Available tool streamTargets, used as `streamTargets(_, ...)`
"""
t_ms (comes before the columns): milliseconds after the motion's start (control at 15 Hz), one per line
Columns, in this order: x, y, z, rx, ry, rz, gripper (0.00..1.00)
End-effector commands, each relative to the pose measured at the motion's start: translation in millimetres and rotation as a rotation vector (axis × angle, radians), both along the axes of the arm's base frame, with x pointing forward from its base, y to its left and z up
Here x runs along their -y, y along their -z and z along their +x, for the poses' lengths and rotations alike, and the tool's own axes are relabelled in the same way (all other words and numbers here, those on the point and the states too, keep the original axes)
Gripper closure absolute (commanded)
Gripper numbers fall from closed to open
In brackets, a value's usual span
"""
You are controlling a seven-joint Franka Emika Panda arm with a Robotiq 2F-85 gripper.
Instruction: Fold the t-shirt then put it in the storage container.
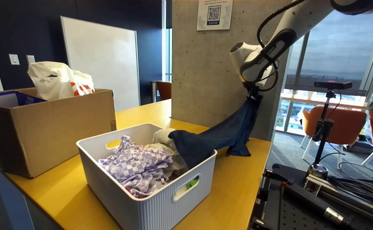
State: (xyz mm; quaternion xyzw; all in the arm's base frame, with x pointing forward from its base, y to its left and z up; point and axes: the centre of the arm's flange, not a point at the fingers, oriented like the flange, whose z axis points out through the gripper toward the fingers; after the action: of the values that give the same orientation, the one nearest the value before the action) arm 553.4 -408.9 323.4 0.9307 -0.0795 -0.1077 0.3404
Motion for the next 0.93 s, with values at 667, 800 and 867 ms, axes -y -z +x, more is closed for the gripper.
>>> streamTargets(667,-102,30,8,-0.067,-0.281,0.206,0.0)
streamTargets(800,-125,40,5,-0.079,-0.366,0.262,0.0)
streamTargets(867,-141,46,0,-0.09,-0.411,0.287,0.0)
